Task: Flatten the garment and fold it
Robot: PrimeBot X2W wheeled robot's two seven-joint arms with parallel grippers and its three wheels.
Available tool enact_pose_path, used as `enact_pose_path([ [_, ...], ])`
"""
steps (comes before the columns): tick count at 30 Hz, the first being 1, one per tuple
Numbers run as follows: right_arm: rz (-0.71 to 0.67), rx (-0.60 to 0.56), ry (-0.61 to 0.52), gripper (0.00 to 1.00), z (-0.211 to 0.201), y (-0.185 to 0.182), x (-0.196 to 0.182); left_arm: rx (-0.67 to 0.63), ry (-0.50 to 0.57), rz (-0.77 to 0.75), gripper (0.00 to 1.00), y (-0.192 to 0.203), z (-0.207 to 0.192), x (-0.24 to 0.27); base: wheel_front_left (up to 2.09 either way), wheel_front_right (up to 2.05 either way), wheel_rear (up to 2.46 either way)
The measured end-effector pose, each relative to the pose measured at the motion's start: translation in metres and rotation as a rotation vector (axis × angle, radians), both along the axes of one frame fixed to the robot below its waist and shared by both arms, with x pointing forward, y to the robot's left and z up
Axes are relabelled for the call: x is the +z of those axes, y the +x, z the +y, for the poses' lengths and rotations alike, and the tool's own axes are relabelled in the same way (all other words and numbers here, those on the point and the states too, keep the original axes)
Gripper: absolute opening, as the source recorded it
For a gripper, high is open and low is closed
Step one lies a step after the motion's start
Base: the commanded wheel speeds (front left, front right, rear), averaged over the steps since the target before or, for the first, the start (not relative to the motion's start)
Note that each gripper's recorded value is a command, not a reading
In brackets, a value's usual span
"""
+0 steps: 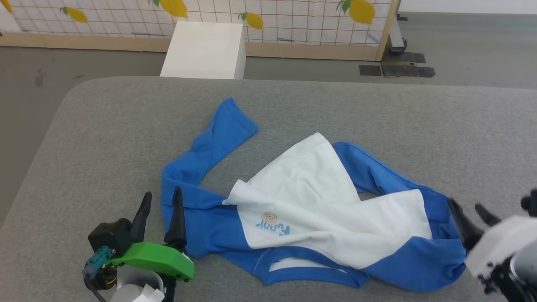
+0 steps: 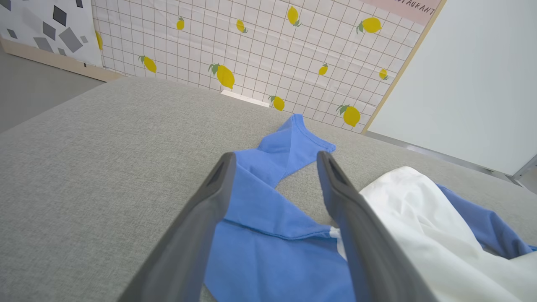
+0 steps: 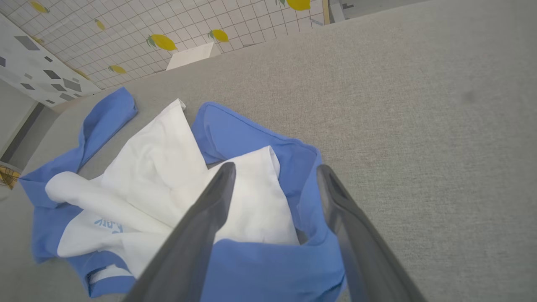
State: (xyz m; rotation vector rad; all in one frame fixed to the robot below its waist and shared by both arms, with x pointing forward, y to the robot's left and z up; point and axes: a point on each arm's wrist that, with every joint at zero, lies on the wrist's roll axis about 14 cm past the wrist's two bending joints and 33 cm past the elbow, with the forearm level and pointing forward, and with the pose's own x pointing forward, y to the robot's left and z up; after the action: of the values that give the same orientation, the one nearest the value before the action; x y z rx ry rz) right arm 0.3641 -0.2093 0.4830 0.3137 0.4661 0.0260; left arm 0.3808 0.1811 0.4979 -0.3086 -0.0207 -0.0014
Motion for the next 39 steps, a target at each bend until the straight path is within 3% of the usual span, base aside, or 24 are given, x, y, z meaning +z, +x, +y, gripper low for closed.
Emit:
enact_pose_path([
  [3,-0.052,0.052,-0.048,1.00,0.015,0.024,0.021,0.007,-0.001,0.002,1.00,-0.002,0.002,-0.001,0.00,0.00,0.00],
  [7,-0.019,0.217,-0.135,1.00,0.065,0.050,0.026,0.018,-0.001,0.015,1.00,-0.003,0.006,-0.005,0.00,0.00,0.00],
  [11,0.101,0.354,-0.261,1.00,0.102,0.066,0.002,0.033,-0.003,0.031,1.00,-0.003,0.010,-0.010,0.00,0.00,0.00],
  [19,0.347,0.520,-0.451,1.00,0.129,0.075,-0.069,0.093,-0.008,0.071,1.00,-0.003,0.028,-0.023,0.00,0.00,0.00],
  [23,0.478,0.601,-0.506,1.00,0.135,0.063,-0.105,0.133,-0.008,0.097,1.00,-0.008,0.039,-0.032,0.00,0.00,0.00],
  [27,0.516,0.670,-0.539,1.00,0.146,0.066,-0.109,0.154,-0.013,0.115,1.00,-0.012,0.044,-0.038,0.00,0.00,0.00],
  [28,0.520,0.680,-0.537,0.36,0.148,0.067,-0.109,0.159,-0.014,0.117,1.00,-0.013,0.046,-0.039,0.00,0.00,0.00],
  [29,0.513,0.681,-0.521,0.02,0.150,0.070,-0.108,0.162,-0.016,0.118,1.00,-0.013,0.046,-0.040,0.00,0.00,0.00],
  [35,0.401,0.650,-0.465,0.00,0.163,0.102,-0.091,0.161,-0.022,0.108,1.00,-0.009,0.046,-0.037,0.00,0.00,0.00],
  [39,0.217,0.590,-0.463,0.00,0.172,0.157,-0.046,0.160,-0.022,0.107,1.00,-0.005,0.047,-0.037,0.00,0.00,0.00],
])
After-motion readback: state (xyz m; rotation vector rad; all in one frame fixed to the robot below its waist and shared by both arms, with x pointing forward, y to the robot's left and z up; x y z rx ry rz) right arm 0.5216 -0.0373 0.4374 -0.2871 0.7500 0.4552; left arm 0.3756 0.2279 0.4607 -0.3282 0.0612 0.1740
